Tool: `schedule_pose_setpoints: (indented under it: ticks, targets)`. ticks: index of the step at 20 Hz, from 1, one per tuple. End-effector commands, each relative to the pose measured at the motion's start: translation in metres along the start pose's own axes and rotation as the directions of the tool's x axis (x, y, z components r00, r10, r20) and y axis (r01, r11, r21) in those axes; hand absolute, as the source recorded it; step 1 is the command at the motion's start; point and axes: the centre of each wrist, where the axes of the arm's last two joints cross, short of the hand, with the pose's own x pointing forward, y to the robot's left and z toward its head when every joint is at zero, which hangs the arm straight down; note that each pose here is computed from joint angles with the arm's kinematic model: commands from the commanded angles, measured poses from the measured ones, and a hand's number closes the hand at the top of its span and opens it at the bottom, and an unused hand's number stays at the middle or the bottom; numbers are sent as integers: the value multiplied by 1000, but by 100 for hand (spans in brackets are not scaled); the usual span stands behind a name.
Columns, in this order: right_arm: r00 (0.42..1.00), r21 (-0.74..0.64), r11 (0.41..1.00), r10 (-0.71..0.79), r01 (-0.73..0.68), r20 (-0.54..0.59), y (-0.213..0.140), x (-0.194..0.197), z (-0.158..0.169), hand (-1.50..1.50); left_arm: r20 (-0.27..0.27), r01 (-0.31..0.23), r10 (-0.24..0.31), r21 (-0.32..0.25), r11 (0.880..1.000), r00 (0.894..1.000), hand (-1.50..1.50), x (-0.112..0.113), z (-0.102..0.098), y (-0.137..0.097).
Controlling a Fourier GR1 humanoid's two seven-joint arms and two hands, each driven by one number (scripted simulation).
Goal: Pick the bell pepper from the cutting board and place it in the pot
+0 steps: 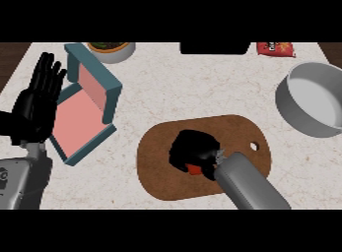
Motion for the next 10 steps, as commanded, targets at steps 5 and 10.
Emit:
schedule_pose_setpoints:
  ticks: [5,10]
  targets:
    - [996,-223,975,3,-24,-94,-32,12,27,150,-20,12,-12,7,1000,1000,0,8,4,17]
    - [721,-428,901,-255,-64,-644,-57,-40,47,150,14,9,-9,8,1000,1000,0,5,4,8]
